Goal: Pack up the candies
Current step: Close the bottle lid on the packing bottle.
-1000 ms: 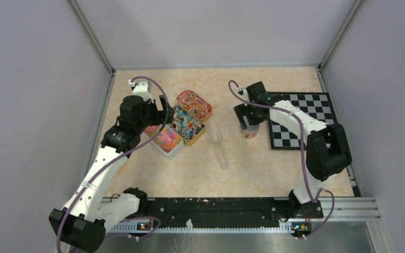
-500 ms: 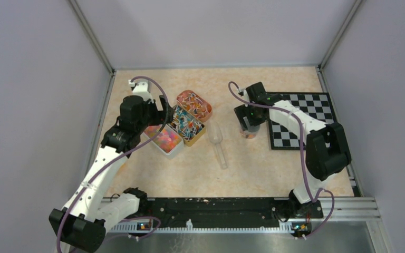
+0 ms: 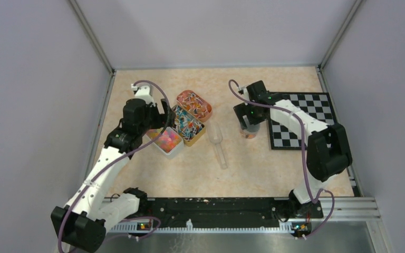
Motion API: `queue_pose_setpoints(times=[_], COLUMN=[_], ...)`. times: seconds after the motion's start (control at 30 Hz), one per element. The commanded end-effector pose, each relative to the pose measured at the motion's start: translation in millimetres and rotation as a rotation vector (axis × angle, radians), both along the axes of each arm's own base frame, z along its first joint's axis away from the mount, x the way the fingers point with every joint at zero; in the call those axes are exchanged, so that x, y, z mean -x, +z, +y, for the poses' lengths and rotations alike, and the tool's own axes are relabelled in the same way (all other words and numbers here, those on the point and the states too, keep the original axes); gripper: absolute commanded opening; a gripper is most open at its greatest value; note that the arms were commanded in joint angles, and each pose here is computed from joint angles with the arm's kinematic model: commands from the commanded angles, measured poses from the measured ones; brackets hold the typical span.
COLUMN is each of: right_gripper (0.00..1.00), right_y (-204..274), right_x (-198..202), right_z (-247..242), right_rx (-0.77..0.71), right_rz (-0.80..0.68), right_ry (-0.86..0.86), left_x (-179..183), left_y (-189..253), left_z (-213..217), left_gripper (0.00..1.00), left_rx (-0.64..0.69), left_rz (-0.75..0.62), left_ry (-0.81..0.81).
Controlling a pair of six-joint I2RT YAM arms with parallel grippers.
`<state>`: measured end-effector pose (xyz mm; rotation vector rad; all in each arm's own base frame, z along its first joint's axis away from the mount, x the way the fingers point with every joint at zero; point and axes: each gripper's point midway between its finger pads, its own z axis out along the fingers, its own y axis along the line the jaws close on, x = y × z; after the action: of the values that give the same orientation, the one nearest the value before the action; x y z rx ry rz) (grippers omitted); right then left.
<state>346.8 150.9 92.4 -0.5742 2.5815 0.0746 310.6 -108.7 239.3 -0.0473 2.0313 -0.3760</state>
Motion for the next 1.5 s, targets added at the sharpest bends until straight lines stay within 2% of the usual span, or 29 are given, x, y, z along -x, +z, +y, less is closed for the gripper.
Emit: queue_pose_setpoints(times=[0.0, 0.1, 0.23, 0.33, 0.4, 0.53, 0.73, 0.93, 1.23, 1.47], right_gripper=[0.91, 0.91, 0.88, 0.77, 0.65, 0.49, 0.38, 0.37, 0.42, 0.31], right_y=[55.3, 67.6, 77.9, 78.5, 79.3, 71.5, 47.8, 41.9, 21.7, 10.6], right_x=[-12.9, -10.9, -14.9, -16.1, -18.2, -22.2, -27.5, -29.0, -23.9, -22.9], right_z=[11.1, 10.2, 6.4, 0.8, -4.7, -16.6, -35.6, -34.8, -44.0, -46.7], right_rx=[-0.103, -0.125, -0.223, -0.375, -0.485, -0.615, -0.710, -0.724, -0.676, -0.654], right_rz=[-0.130, -0.168, -0.208, -0.209, -0.223, -0.231, -0.202, -0.198, -0.179, -0.146], right_ry=[0.015, 0.011, -0.053, -0.088, -0.122, -0.213, -0.336, -0.320, -0.311, -0.328], left_x=[-2.6, -3.7, -6.3, -9.8, -13.9, -26.5, -53.0, -66.0, -70.4, -73.1], left_y=[-1.8, 1.7, 18.7, 31.8, 37.2, 33.1, -23.8, -45.0, -88.4, -122.1], left_z=[-16.0, -32.2, -64.3, -87.4, -103.4, -147.7, -222.2, -281.3, -318.1, -327.6], left_gripper=[0.99, 0.97, 0.82, 0.70, 0.65, 0.65, 0.64, 0.63, 0.64, 0.57], left_rx=[0.052, 0.088, 0.188, 0.306, 0.366, 0.355, 0.300, 0.292, 0.283, 0.287], left_rz=[-0.022, -0.013, -0.018, -0.009, -0.011, -0.017, 0.153, 0.131, 0.194, 0.258], left_ry=[-0.078, -0.158, -0.302, -0.368, -0.399, -0.454, -0.571, -0.669, -0.753, -0.757])
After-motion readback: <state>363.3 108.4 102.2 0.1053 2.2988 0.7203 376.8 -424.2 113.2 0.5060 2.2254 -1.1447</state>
